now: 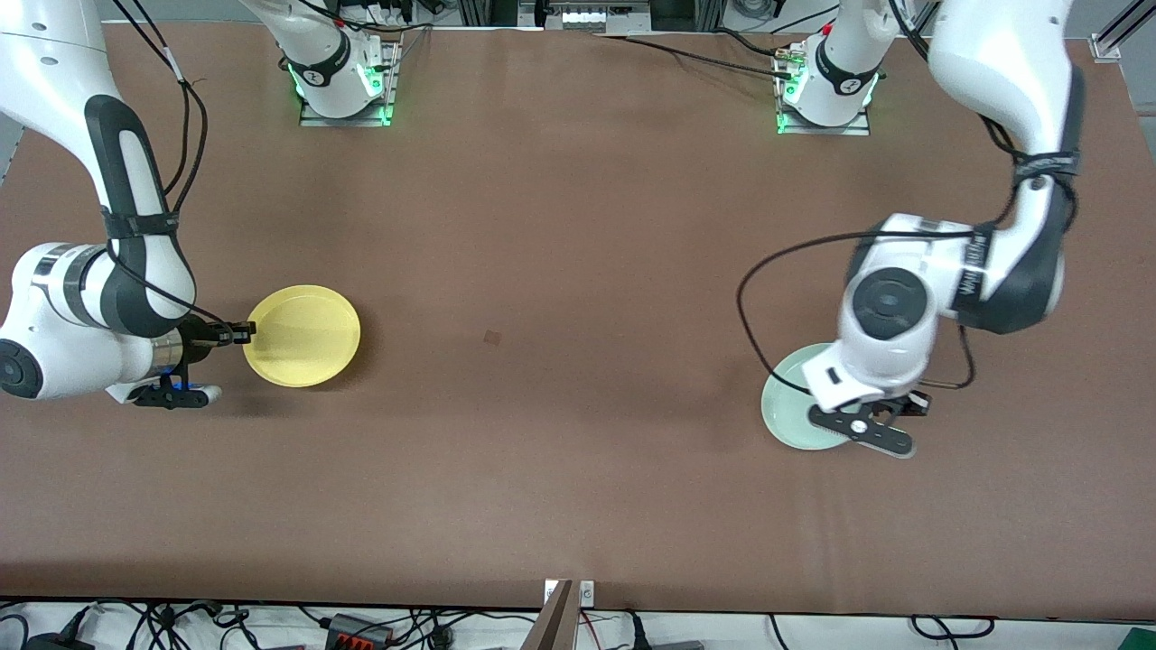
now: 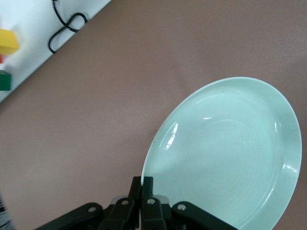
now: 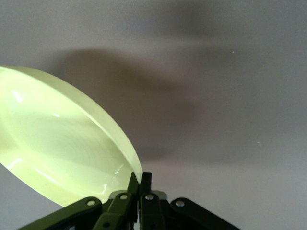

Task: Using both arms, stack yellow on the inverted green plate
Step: 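Flip the green plate upside down with the left gripper toward the table center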

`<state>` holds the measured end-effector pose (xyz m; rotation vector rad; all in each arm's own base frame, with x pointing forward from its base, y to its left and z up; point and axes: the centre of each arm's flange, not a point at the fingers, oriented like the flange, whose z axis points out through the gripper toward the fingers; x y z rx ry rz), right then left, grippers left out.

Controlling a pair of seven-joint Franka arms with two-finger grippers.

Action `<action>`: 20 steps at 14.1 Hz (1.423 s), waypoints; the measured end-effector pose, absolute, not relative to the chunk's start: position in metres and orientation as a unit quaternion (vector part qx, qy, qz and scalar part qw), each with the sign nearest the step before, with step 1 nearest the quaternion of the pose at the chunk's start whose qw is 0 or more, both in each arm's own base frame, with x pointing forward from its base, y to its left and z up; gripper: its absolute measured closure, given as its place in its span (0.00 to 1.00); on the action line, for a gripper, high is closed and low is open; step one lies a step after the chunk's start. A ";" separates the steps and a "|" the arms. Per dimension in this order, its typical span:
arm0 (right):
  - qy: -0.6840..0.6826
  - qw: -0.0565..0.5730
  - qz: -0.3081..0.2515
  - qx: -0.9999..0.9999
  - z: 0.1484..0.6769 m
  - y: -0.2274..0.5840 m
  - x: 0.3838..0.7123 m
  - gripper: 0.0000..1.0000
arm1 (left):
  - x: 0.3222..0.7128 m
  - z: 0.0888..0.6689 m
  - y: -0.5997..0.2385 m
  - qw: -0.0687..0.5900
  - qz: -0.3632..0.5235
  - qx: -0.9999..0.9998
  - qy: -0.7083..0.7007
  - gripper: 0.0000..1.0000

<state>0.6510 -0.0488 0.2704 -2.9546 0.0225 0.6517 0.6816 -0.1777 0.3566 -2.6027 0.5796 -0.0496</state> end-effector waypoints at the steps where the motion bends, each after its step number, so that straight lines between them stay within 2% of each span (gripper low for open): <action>1: 0.007 0.058 0.218 -0.974 0.270 -0.049 0.650 0.97 | 0.673 0.356 -0.201 0.257 -0.020 -0.942 0.213 0.97; 5: 0.007 0.058 0.222 -0.973 0.270 -0.049 0.649 0.97 | 0.628 0.356 -0.292 0.361 -0.050 -0.909 0.203 0.97; 9: 0.007 0.058 0.222 -0.973 0.270 -0.049 0.649 0.97 | 0.576 0.328 -0.372 0.438 -0.103 -0.875 0.178 0.97; 15: 0.004 0.058 0.215 -0.975 0.277 -0.045 0.652 0.97 | 0.518 0.249 -0.435 0.485 -0.167 -0.849 0.127 0.97; 18: -0.001 0.070 0.205 -0.976 0.288 -0.030 0.656 0.97 | 0.504 0.241 -0.446 0.492 -0.193 -0.844 0.096 0.97; 20: -0.007 0.086 0.202 -0.976 0.293 -0.012 0.657 0.97 | 0.500 0.234 -0.449 0.489 -0.201 -0.845 0.085 0.83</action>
